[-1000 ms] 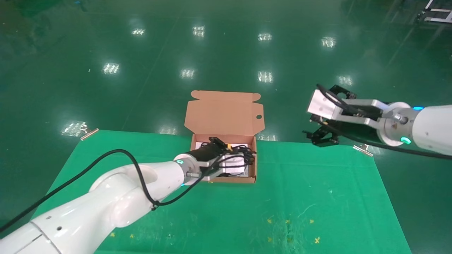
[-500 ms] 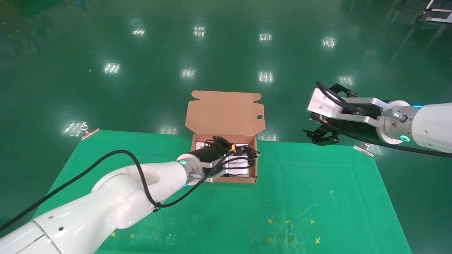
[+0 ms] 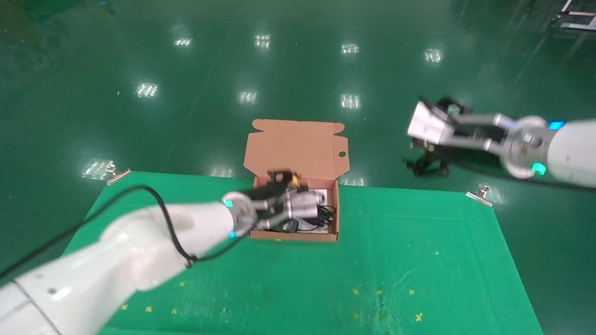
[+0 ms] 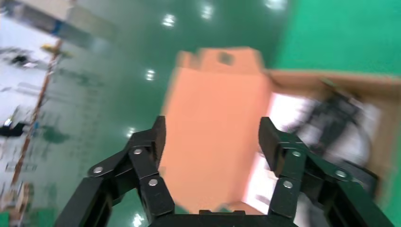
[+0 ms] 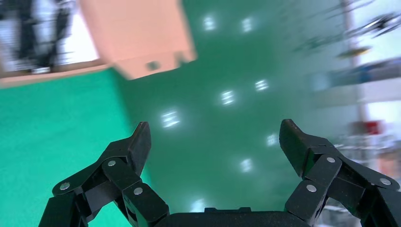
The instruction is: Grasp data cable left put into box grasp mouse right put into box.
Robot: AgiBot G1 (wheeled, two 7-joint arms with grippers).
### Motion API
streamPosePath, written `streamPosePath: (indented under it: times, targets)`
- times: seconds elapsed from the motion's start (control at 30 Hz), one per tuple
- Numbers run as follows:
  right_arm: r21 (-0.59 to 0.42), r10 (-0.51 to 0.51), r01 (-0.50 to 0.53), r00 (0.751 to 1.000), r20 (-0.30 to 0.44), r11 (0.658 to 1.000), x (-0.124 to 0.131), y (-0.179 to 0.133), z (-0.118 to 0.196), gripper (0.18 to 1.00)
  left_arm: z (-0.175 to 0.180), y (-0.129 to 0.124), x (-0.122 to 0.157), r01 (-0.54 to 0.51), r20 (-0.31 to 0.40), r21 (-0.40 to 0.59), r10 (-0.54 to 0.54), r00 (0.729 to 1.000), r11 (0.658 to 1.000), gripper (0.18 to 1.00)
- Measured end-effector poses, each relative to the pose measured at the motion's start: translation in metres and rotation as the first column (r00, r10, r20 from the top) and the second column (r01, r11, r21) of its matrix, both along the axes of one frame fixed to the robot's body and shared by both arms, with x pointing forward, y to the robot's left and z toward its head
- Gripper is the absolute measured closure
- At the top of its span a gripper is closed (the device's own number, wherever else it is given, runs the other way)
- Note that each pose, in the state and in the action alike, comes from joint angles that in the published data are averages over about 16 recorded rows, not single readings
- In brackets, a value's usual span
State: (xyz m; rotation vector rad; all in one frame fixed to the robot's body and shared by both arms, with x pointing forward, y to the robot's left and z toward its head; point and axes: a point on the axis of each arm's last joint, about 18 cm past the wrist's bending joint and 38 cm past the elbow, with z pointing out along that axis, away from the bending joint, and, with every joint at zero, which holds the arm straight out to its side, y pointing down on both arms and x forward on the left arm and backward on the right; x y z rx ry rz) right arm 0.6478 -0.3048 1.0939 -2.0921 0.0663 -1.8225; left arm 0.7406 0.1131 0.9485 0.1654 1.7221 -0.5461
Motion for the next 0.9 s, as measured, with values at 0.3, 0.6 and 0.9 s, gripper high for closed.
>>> streamPosePath:
  times: [0.3,0.6,0.9]
  targets:
    - [-0.111,-0.004,0.011,0.998,0.063,0.994,-0.009,0.005,0.036,0.178,0.05,0.024,-0.014,0.009,-0.025,-0.19,-0.014,1.0,0.982,0.422]
    - [-0.06,0.039,-0.041,0.998,-0.047,0.997,-0.011,0.007,0.013,0.178,0.038,0.055,-0.027,-0.008,-0.17,-0.309,-0.047,0.984,0.951,0.268]
    - [0.075,0.141,-0.129,0.971,-0.192,0.989,-0.018,0.011,-0.026,0.178,0.017,0.081,-0.045,-0.009,-0.304,-0.395,-0.121,0.945,0.919,0.207]
